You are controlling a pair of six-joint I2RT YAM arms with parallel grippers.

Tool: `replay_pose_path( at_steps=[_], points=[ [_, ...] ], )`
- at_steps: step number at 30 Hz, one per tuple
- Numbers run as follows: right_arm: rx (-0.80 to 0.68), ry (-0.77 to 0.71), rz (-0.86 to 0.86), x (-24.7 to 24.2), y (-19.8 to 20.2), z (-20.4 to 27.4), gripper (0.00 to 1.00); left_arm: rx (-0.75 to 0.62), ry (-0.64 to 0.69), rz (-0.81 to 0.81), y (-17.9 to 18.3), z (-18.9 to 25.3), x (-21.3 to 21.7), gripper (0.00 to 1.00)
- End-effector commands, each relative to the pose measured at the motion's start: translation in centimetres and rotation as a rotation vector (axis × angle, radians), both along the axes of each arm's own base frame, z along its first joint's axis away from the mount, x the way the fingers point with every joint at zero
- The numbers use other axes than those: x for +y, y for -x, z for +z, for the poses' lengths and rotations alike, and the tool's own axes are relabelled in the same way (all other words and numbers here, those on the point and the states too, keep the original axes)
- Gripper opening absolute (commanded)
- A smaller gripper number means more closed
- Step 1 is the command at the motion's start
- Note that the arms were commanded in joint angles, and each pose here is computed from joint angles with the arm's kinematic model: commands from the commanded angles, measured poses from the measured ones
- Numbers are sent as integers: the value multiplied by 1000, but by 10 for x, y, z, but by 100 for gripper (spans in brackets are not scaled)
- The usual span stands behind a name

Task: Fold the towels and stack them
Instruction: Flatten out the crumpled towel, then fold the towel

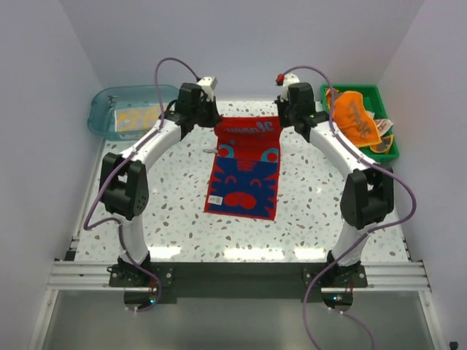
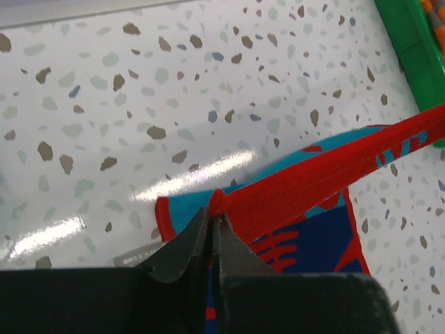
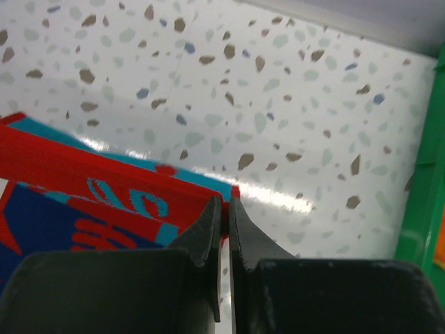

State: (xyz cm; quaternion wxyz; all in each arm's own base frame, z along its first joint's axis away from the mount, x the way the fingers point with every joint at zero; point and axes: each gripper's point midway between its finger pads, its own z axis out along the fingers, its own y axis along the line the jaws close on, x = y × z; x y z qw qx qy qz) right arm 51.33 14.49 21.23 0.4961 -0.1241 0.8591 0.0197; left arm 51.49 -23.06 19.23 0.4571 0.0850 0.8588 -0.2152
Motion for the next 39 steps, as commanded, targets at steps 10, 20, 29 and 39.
replay_pose_path(
  at_steps=[10, 20, 29, 39],
  points=[
    [261, -175, -72, -15, 102, -42, 0, 191, -48, -10, 91, -51, 43, 0],
    [299, -214, -72, -13, 122, -36, 0, 219, -38, -27, 120, -53, 47, 0],
    [331, -223, -54, -14, 148, -34, 0, 224, -27, -33, 140, -49, 52, 0],
    [423, -242, -65, -14, 175, -75, 0, 295, -30, -43, 167, -87, 52, 0]
  ],
)
